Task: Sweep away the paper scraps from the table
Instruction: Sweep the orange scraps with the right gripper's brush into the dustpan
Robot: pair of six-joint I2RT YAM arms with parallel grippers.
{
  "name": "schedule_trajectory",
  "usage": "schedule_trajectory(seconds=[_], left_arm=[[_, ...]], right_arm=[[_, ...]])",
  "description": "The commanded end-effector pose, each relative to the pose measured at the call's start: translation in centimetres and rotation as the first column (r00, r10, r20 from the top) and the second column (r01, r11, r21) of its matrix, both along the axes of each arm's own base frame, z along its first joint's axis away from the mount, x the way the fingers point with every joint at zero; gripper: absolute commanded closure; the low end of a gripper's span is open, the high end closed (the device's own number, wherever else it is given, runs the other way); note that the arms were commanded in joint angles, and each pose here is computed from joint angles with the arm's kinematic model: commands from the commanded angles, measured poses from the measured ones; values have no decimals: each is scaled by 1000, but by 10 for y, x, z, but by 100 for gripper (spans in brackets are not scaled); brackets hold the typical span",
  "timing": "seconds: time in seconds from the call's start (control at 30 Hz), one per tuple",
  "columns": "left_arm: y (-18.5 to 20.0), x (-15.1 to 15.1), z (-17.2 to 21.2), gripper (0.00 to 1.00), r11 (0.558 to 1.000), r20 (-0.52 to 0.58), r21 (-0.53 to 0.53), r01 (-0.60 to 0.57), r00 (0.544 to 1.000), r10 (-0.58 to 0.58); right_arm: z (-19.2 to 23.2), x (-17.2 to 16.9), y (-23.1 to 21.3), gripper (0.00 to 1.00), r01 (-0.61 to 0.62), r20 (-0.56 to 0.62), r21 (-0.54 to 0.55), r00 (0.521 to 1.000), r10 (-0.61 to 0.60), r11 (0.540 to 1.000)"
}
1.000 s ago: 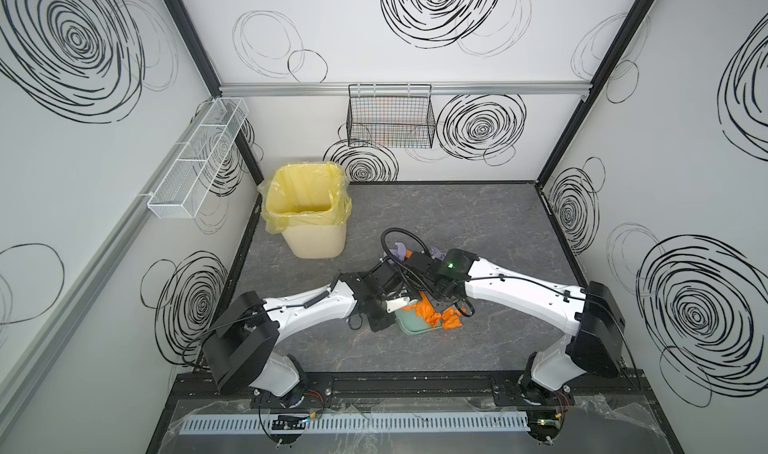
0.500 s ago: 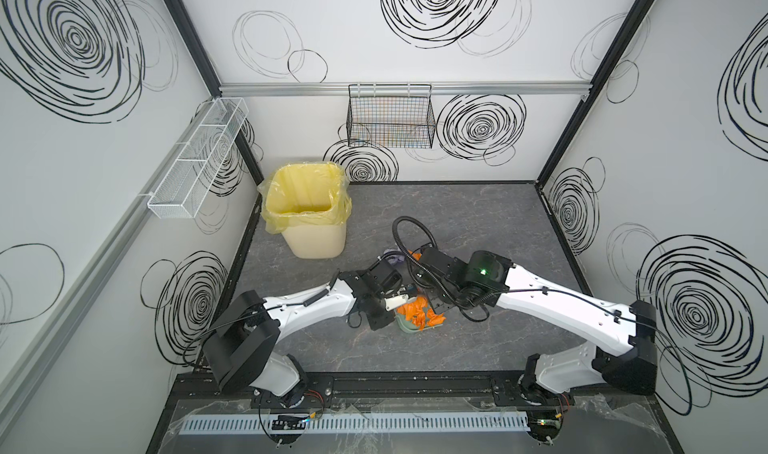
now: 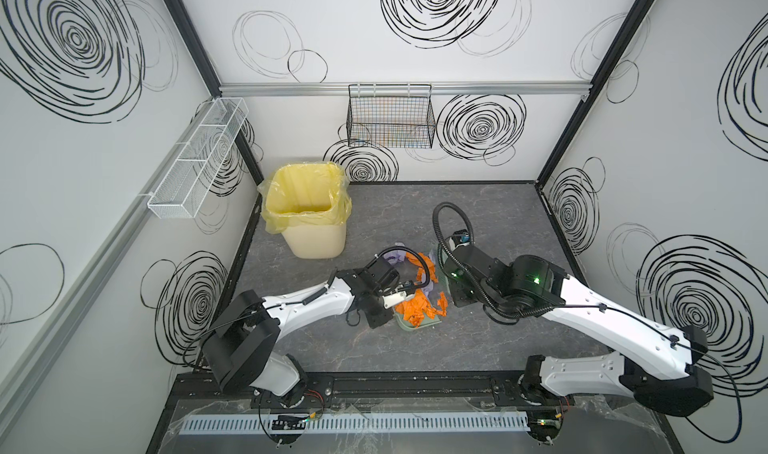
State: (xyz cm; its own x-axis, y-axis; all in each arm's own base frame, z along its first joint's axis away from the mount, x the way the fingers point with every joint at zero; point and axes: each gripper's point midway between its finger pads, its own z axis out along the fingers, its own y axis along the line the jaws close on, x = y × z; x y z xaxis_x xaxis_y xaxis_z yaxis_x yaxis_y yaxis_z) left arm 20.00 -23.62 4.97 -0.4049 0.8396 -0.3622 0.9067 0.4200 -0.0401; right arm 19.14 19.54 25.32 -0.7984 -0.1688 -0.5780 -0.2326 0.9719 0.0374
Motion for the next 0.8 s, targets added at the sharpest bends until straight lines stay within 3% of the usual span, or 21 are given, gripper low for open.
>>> schedule_trajectory(seconds=[0.0,0.2,0.47,0.6,0.77], left_arm=[[0,-1,2,100,1000,-4,-30,-2,1000,2],[-4,1,2,100,999,-10,-44,-4,1000,3],[-7,1,8,100,997,-13,-75,-5,1000,4],[-8,0,13,100,995,-25,-98,-7,1000,5],[-10,1,23,100,990,-34,-138,-12,999,8]], right_arm=[[-4,5,-27,100,100,35,-65,995,-98,993],[-5,1,14,100,-17,17,171,1000,14,985],[9,-7,54,100,-111,58,456,994,95,883],[7,-6,57,100,-108,72,494,994,83,863],[-14,1,57,100,-82,69,468,996,55,880]])
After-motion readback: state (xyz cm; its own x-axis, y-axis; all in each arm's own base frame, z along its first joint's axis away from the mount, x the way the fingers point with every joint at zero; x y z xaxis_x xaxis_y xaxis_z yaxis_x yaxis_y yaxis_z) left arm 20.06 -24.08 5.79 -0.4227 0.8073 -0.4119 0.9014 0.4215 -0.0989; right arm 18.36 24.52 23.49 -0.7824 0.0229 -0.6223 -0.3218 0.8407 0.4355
